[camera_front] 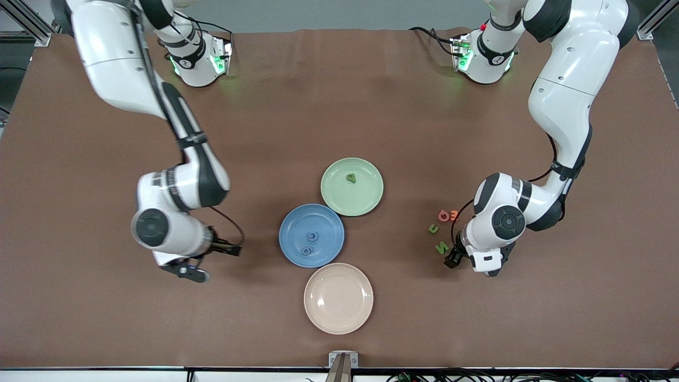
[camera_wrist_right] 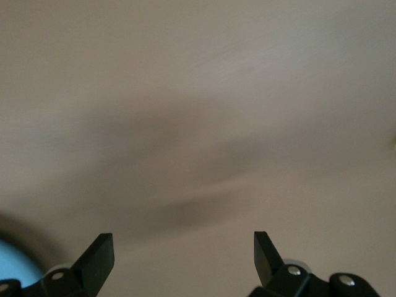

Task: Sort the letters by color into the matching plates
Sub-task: 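Grasp green B with the left gripper while the right gripper reaches x, then place B on green plate with the left gripper while the right gripper lifts x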

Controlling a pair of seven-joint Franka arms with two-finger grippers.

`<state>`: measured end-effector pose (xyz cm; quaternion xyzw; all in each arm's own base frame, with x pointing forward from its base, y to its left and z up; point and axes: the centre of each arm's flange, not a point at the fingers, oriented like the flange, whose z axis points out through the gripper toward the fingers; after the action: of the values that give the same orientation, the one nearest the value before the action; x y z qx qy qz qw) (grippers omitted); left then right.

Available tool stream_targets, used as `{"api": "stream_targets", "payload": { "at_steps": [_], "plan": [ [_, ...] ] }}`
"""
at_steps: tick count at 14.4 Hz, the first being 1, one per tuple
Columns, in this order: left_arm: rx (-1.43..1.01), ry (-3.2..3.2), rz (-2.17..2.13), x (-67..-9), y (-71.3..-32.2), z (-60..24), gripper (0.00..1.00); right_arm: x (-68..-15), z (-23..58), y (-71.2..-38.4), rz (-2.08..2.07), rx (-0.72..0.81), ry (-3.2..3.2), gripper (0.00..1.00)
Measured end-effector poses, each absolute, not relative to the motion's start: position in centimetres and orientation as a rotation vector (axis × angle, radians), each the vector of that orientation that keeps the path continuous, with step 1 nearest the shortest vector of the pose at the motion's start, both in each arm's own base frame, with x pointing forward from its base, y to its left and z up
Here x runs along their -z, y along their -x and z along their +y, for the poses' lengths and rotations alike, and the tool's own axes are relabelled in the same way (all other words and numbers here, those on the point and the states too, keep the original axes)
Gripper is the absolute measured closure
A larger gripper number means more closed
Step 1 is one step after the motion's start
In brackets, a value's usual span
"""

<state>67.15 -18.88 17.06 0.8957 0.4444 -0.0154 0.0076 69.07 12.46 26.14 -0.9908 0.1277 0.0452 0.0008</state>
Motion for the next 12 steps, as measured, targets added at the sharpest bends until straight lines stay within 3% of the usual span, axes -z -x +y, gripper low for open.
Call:
{"api": "stream_targets", "payload": {
  "at_steps": [3, 5, 6, 8, 10, 12],
  "plan": [
    [0.047, -2.801, 1.397, -16.8, -67.2, -18.5, 0.07, -25.2, 1.3, -67.3, 0.224, -0.091, 3.113, 0.00],
    [0.036, -2.795, 1.399, -17.0, -67.5, -18.4, 0.20, -23.3, -3.8, -65.5, 0.172, -0.051, 3.115, 0.00],
    [0.036, -2.795, 1.400, -17.0, -67.5, -18.4, 0.20, -22.1, -5.2, -64.7, 0.152, -0.012, 3.124, 0.00],
    [0.030, -2.792, 1.401, -17.3, -67.7, -18.3, 0.37, -20.2, -7.3, -63.3, 0.095, 0.056, 3.140, 0.02],
    [0.028, -2.792, 1.401, -17.3, -67.7, -18.3, 0.43, -19.7, -9.2, -62.6, 0.068, 0.069, 3.145, 0.04],
    [0.025, -2.790, 1.401, -17.5, -67.8, -18.3, 0.58, -19.7, -10.3, -62.5, 0.067, 0.071, 3.146, 0.04]
  ]
}}
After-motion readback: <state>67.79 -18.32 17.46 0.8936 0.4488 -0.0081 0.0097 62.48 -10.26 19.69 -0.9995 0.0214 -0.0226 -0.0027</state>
